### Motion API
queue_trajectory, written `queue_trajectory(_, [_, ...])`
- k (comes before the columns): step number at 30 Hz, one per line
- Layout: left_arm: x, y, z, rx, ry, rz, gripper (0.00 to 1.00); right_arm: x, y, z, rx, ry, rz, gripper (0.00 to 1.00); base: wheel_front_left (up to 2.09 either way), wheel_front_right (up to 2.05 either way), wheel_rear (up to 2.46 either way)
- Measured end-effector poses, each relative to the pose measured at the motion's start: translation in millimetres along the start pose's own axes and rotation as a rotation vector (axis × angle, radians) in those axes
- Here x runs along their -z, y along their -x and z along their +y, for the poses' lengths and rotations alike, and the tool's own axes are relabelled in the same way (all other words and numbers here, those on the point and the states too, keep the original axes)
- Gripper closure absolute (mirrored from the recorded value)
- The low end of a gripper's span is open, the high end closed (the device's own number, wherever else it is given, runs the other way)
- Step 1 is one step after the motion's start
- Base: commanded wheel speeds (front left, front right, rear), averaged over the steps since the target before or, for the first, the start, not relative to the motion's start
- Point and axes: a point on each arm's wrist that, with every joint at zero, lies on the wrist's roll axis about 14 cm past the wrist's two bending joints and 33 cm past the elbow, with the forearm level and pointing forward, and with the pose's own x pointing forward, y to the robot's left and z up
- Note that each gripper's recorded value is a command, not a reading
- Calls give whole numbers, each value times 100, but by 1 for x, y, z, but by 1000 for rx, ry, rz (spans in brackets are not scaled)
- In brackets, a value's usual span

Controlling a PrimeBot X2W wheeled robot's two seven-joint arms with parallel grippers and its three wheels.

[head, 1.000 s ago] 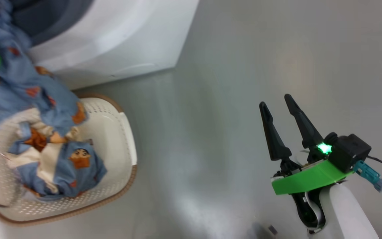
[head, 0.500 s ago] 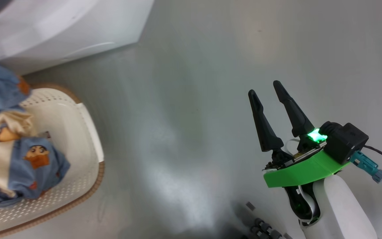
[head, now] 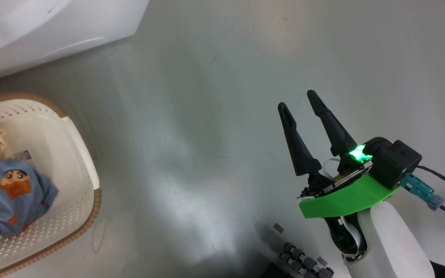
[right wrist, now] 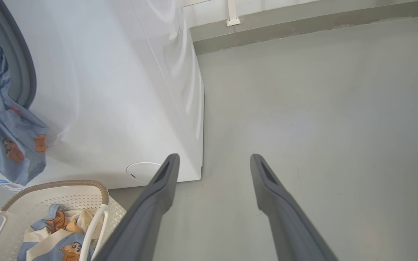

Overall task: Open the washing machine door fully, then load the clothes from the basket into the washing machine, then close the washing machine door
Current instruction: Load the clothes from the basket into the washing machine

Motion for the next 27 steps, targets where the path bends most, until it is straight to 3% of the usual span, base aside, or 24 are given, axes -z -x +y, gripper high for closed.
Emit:
queue_trajectory(4, [-12,-8,4,-21,-15,-91,100,4,-2,-1,2,2,9,0,0,0,0])
queue_trajectory(14, [54,3,3,-2,-8,148,100,8,-11,7,-25,-8,2,0,0,0,0])
queue_trajectory(15, [58,5,4,-3,-8,160,95,8,-12,8,-30,-10,1,0,0,0,0])
queue_trajectory(16, [61,6,4,-5,-3,174,67,9,-13,9,-34,-9,3,0,0,0,0])
queue_trajectory(17, [64,8,5,-7,2,185,55,10,-14,11,-39,-8,4,0,0,0,0])
queue_trajectory(18, [72,12,5,-7,14,214,0,12,-15,13,-46,-11,5,0,0,0,0])
queue_trajectory(27, [75,25,-2,15,32,247,0,1,-20,21,-71,-9,-25,0,0,0,0])
